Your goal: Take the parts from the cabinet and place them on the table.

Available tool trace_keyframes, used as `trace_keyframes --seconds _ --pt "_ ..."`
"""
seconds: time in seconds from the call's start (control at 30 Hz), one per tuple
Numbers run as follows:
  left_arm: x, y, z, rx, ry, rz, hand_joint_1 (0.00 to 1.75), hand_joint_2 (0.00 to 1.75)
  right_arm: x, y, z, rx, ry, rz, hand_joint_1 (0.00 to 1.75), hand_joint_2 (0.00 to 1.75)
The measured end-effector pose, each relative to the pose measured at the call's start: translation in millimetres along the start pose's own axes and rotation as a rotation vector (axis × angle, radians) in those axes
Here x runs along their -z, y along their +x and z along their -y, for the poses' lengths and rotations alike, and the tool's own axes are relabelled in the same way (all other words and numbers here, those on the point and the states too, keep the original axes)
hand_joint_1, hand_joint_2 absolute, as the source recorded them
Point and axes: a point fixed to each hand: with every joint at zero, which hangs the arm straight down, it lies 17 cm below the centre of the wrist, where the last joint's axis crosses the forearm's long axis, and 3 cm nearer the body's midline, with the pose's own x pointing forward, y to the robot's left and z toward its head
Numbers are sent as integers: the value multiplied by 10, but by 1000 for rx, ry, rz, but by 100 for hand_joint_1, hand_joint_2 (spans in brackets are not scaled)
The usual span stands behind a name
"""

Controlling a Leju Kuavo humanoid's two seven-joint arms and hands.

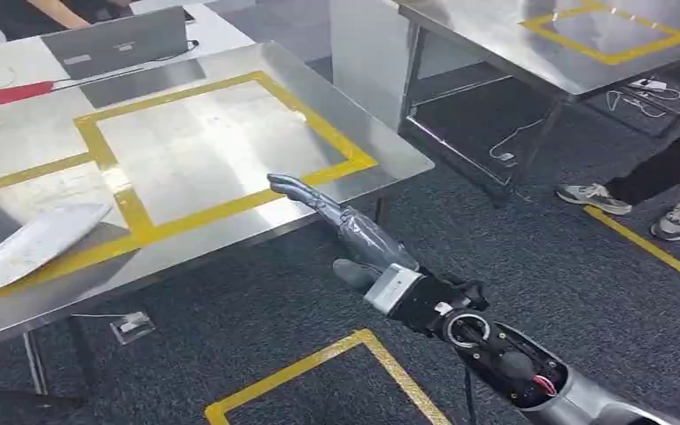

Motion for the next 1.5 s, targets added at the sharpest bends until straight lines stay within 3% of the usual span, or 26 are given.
trace_keyframes --seconds 1.5 --pt "-4 -20 30 -44 -3 -12 0 0 -36 -114 110 20 -1 -14 0 0"
